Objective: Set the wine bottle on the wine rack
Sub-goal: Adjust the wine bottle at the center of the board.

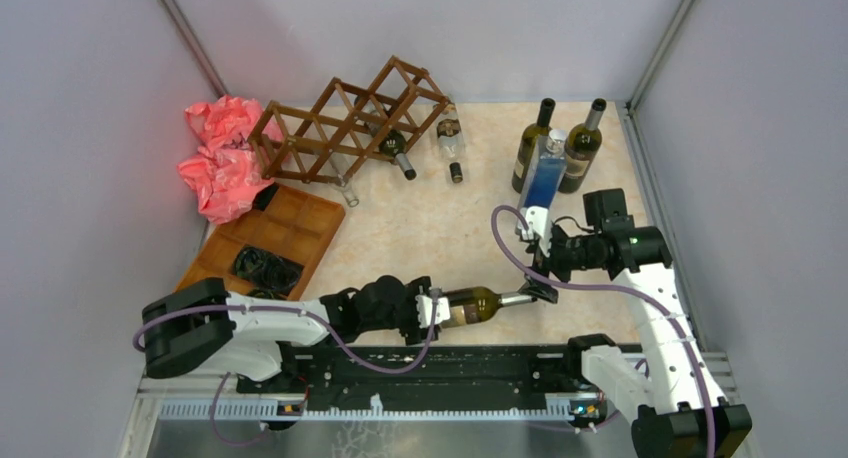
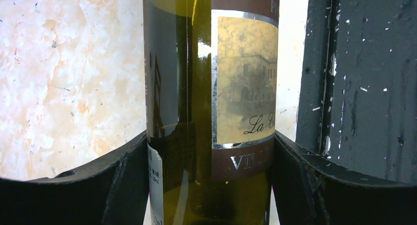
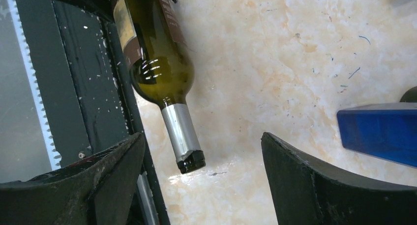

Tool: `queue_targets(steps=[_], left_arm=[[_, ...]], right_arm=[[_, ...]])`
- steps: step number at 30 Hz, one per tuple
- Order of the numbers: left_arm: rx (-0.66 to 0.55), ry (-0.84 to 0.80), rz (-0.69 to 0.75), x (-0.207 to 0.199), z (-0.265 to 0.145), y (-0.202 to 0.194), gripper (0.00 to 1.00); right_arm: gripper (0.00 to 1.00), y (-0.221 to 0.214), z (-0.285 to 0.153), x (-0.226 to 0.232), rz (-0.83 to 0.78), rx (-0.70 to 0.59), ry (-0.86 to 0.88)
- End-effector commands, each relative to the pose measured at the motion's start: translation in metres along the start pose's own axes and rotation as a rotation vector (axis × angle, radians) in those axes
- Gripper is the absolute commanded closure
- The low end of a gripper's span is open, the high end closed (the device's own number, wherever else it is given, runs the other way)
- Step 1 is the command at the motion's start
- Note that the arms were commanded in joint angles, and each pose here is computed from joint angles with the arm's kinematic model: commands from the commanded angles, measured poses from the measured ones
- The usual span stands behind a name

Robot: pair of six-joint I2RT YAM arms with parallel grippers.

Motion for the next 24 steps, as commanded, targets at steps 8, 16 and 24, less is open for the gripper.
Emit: queue_targets(steps=[8,16,24], left_arm=[[-0.05,0.045,0.03,0.01,-0.006,0.009,1.0],[-0.043,0.051,0.043,0.011,-0.007,0.009,1.0],[-0.047,0.059,0.048,0.011,-0.008,0.009,1.0]], right_arm=[[0.13,-0.021,0.015,0.002,-0.059,-0.005,0.053],[0.14,-0.032,0.026,0.004,-0.134,-0.035,0.091],[0.12,-0.043,0.037,0.008,-0.241,-0.081,0.141]])
Point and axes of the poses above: each gripper's point midway between its finger pads, its own z axis out along the fingers, its own x axis along the line the jaws close on, y = z × x, the point moved 10 cm from there along -z, back along the fingers, and after that the axes turned 9 degrees about z, right-handed, at the moved point
